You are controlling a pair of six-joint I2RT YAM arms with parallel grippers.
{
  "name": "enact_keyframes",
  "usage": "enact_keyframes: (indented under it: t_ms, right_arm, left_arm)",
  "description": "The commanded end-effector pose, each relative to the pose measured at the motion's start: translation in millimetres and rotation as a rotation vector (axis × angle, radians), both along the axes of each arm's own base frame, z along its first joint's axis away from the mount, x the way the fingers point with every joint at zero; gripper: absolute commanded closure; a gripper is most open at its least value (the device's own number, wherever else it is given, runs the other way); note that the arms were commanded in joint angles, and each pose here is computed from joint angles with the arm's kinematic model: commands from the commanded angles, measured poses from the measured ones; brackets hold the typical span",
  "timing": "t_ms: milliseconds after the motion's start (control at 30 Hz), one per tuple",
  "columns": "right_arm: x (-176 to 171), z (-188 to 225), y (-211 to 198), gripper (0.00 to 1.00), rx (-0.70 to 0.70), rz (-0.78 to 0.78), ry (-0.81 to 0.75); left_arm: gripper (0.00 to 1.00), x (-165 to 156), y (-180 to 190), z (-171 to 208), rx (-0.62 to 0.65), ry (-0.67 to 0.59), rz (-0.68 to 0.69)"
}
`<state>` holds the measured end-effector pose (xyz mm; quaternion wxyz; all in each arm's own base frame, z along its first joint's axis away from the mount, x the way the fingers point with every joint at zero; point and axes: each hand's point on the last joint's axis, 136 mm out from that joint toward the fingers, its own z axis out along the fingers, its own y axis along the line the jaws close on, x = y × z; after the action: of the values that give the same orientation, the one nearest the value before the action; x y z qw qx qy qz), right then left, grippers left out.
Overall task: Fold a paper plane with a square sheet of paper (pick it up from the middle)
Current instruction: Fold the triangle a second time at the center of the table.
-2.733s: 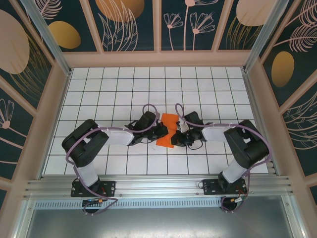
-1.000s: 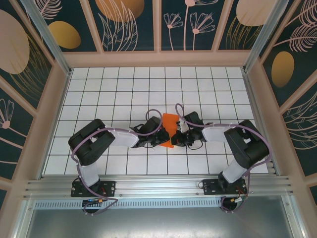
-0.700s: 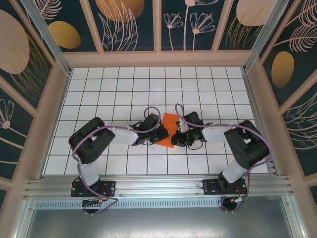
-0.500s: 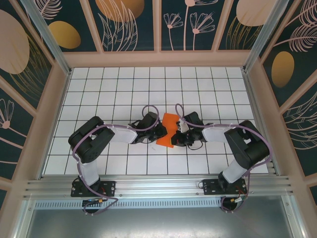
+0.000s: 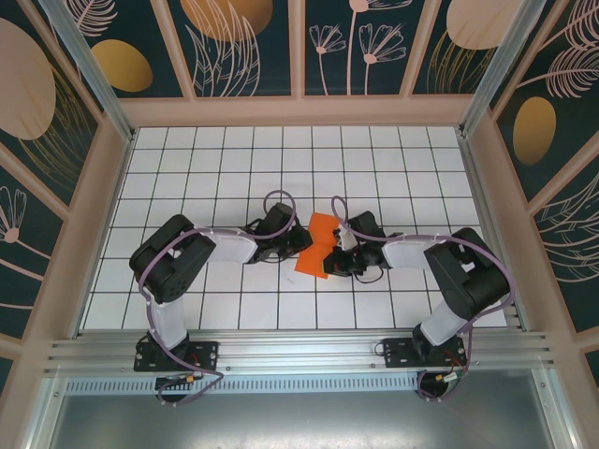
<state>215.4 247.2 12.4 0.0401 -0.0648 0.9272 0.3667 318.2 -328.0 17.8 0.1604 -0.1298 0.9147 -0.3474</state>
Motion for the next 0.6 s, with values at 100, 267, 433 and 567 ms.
enact_keyframes:
  t_ms: [100,267,433,567]
  right_arm:
    - [-38.2,-43.0,-42.9,1.00,-0.218,-0.010,0.124]
    - [-36.7,-41.6,-41.8,1.00,-0.214,-0.011,0.121]
    - [-32.1,-38.9,-39.1,1.00,-0.208,-0.012,0.110]
    - [-27.2,-33.2,-34.0,1.00,-0.184,-0.014,0.094]
  left_arm:
    - [0.78,24.2,31.5,-16.5,0.158,-0.023,0.068]
    - [0.76,28.7,31.1,1.3,0.132,-0.056,0.066]
    - [0.78,20.1,14.4,30.6,0.009,-0.096,0.004]
    - [0.85,0.0,-16.3,44.2,-0.111,-0.106,-0.108]
